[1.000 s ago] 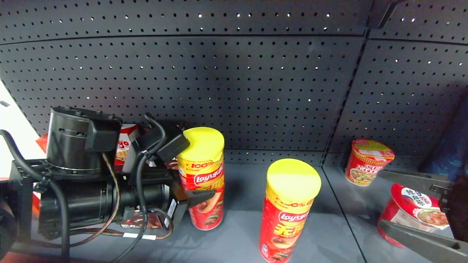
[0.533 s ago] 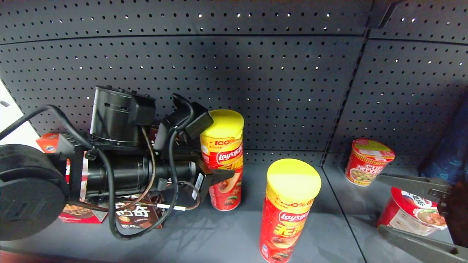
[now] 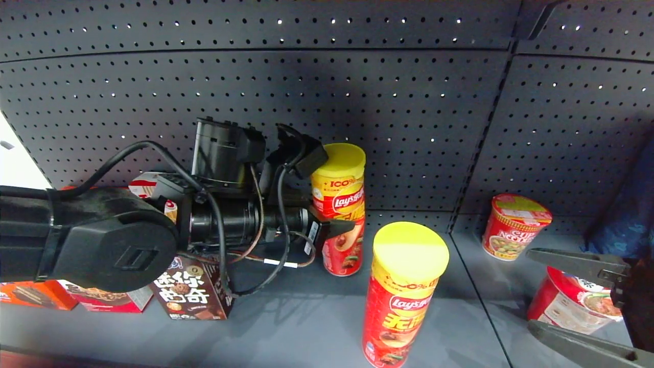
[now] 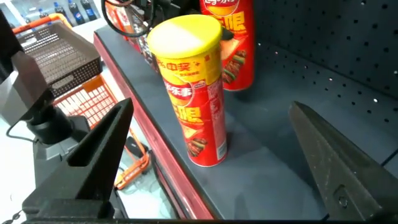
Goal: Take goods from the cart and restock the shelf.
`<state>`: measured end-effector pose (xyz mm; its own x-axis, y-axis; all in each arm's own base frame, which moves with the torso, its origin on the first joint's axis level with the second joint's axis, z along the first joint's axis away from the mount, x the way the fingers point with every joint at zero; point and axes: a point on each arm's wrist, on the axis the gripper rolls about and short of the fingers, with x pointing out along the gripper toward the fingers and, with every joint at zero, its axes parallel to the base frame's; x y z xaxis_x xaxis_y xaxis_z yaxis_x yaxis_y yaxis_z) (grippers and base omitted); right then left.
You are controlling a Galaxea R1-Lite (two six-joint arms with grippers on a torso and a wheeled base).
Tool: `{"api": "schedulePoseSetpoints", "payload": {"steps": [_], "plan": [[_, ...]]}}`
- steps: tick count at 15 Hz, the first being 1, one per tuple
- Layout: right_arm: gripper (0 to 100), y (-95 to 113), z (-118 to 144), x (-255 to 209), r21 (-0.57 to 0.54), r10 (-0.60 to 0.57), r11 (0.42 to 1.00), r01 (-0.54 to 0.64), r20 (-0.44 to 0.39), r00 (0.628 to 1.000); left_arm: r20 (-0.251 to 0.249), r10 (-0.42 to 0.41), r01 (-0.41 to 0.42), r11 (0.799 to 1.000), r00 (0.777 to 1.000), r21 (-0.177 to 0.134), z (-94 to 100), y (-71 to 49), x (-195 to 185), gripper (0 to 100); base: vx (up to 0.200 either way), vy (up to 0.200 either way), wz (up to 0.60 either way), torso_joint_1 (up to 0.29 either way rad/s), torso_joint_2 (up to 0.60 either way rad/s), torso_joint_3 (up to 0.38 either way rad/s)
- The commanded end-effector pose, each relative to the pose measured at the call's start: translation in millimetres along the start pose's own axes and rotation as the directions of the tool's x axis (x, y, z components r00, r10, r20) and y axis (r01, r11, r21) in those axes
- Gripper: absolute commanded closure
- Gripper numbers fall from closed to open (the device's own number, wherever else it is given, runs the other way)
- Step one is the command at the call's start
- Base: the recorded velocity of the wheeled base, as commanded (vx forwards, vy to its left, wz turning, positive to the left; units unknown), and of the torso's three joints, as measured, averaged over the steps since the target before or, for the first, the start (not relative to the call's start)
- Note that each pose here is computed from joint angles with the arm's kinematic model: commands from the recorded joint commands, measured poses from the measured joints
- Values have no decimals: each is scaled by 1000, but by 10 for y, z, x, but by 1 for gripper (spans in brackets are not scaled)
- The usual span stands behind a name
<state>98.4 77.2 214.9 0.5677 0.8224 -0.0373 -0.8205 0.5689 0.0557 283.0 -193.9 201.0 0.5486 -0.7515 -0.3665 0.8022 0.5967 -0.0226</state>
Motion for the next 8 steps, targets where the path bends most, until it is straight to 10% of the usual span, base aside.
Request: {"api": "schedulePoseSetpoints", "payload": {"steps": [1,3,8], "plan": [[0,-5,-8,5,2,-2,1000,2,-4,1000,6,-68,68,998,998,-1,-41,59,122,100,0,0,0,0,0,0],[0,-7,-4,5,1,-3,1000,3,-3,1000,2,-92,92,995,996,39,-45,105,205,100,0,0,0,0,0,0],[0,-7,-13,4,2,-3,1000,3,-5,1000,-6,-158,158,987,987,28,1,210,289,100,0,0,0,0,0,0]]}}
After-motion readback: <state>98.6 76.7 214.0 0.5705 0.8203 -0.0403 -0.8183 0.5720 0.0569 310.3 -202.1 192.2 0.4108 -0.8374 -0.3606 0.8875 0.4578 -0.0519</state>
